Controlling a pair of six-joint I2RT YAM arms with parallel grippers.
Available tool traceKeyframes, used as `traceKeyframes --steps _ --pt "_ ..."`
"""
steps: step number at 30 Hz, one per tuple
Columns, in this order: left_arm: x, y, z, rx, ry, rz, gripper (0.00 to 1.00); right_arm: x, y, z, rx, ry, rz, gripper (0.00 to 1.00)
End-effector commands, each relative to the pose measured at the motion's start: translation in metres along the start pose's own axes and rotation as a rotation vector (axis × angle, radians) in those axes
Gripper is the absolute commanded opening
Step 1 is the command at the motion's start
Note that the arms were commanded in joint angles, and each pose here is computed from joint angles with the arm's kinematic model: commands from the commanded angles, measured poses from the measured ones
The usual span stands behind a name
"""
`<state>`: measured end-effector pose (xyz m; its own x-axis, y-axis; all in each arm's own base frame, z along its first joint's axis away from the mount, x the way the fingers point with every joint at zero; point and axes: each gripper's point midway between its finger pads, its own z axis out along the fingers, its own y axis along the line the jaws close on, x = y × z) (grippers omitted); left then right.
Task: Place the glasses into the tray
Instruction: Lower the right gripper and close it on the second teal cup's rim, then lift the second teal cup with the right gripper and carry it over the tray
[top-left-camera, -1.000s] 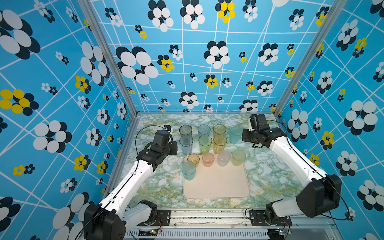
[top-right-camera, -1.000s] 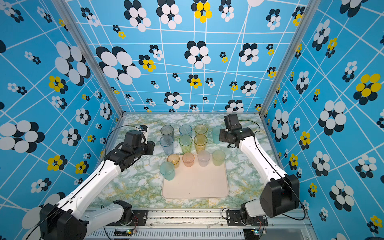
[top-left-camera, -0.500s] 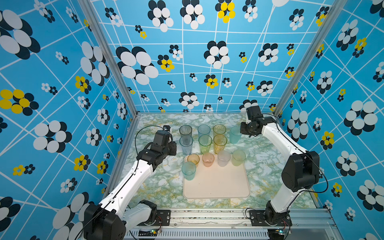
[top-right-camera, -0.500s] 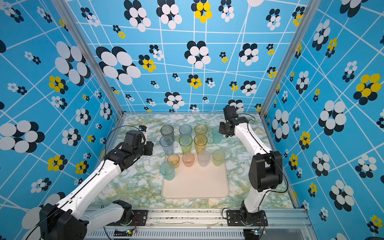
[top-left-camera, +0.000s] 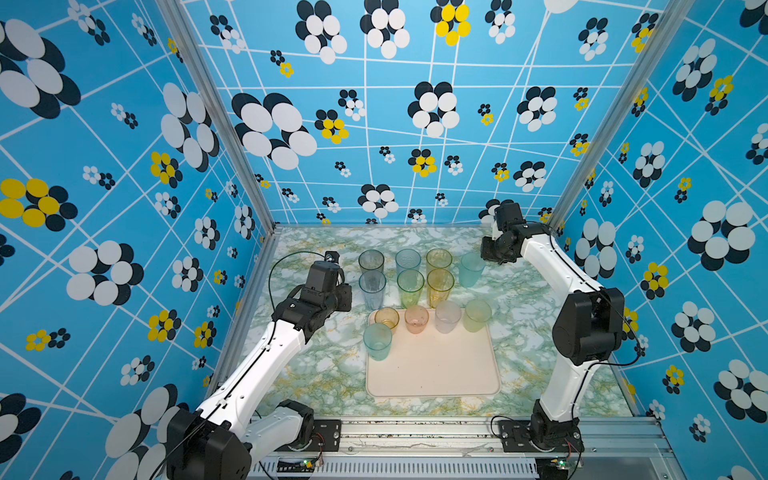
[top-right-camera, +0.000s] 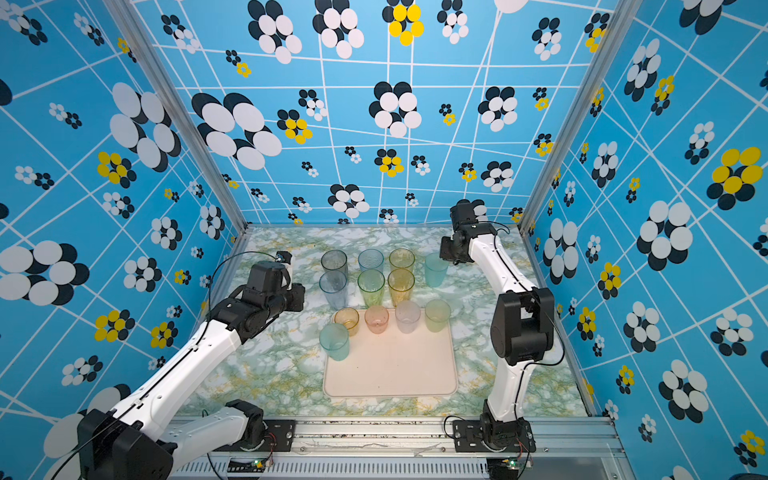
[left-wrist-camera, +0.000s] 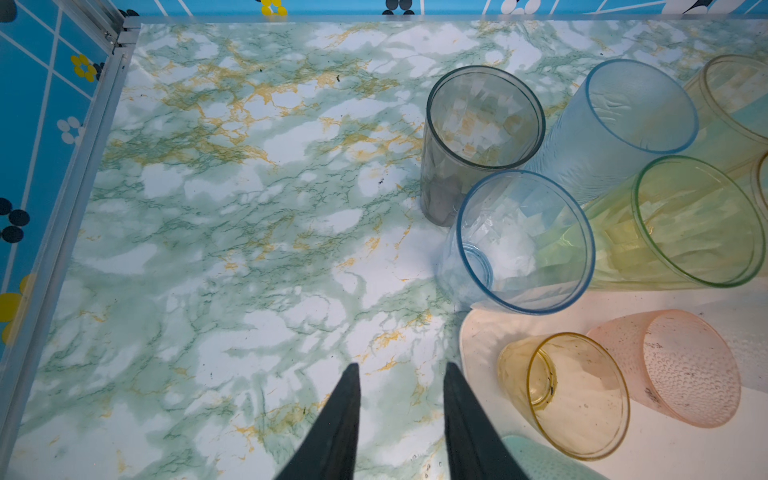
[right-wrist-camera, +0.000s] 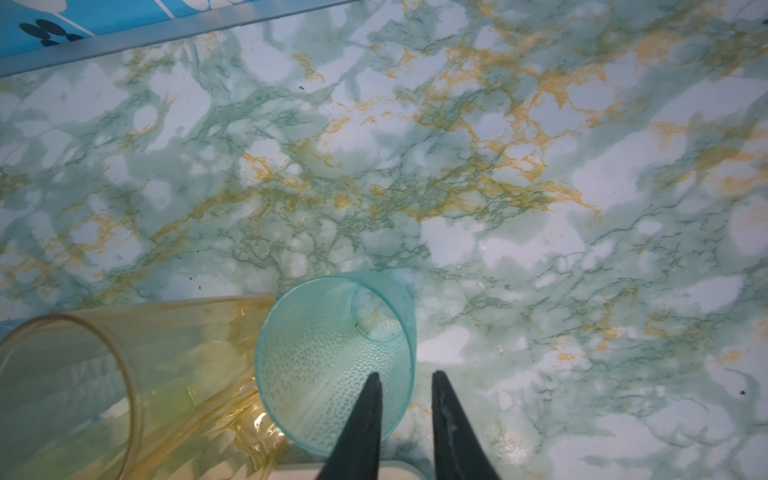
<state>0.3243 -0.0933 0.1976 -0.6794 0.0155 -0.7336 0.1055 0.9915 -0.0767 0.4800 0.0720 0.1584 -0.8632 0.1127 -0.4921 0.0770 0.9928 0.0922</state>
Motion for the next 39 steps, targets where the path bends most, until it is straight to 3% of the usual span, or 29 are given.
traceKeyframes --steps 1,13,26,33,39 --pt "-0.008 0.002 -0.009 -0.014 -0.021 0.008 0.35 0.008 -0.002 0.005 0.0 0.057 -0.011 0.24" --pt "-0.006 0.004 -0.007 -0.023 -0.016 0.013 0.36 0.013 -0.005 0.026 0.016 0.102 -0.01 0.21" --pt "-0.004 0.007 -0.006 -0.034 -0.011 0.011 0.36 0.017 -0.006 0.033 0.019 0.121 -0.02 0.08" --pt "-0.003 0.008 -0.005 -0.033 -0.009 0.012 0.36 0.013 -0.018 0.015 0.074 0.062 -0.026 0.05" --pt "0.002 0.011 -0.005 -0.042 -0.005 0.008 0.36 0.002 -0.032 -0.029 0.13 -0.08 -0.029 0.03"
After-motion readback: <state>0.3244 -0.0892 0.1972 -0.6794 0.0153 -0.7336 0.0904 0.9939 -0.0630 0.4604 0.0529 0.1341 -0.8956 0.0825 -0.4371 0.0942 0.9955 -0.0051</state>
